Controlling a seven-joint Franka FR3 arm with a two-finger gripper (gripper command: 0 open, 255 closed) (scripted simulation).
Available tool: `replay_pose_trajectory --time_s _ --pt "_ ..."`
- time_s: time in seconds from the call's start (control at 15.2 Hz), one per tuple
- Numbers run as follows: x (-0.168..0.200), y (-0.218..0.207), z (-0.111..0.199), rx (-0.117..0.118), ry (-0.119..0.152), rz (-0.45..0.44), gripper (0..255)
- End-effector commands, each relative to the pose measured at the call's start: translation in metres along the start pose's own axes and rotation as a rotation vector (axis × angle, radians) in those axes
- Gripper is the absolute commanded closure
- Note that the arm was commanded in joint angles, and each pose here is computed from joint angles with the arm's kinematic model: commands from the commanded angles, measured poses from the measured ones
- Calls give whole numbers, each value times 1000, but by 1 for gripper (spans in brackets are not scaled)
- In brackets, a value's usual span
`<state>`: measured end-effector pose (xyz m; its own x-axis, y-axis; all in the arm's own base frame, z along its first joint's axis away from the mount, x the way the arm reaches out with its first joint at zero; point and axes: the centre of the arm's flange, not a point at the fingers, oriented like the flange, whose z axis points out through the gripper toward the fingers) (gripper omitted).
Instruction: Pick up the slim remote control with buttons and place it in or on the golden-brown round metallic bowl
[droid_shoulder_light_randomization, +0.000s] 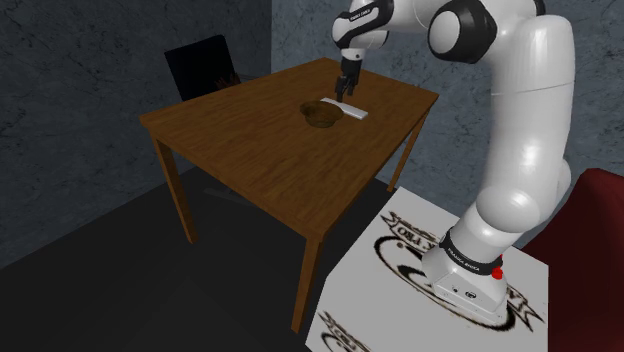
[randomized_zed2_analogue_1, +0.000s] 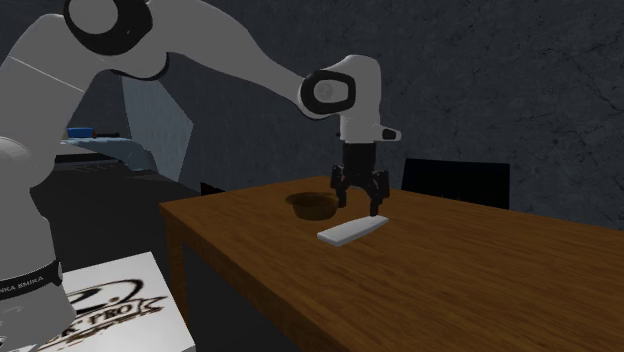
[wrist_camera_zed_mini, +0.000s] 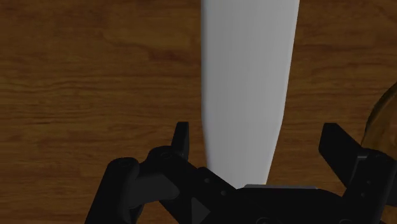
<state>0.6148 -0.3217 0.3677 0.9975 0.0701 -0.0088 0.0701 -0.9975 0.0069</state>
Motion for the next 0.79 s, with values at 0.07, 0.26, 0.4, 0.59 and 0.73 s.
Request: replay_pose_trajectory --time_s 0.07,0.26,0.4,0.59,0.73 --pt "2 3 16 -1 1 -1 0" --pt "2 3 32 -1 1 -1 0" --pt "2 3 40 -1 1 -1 0" --pt "2 3 40 -1 1 -1 0" --pt "2 3 40 -1 1 -1 0"
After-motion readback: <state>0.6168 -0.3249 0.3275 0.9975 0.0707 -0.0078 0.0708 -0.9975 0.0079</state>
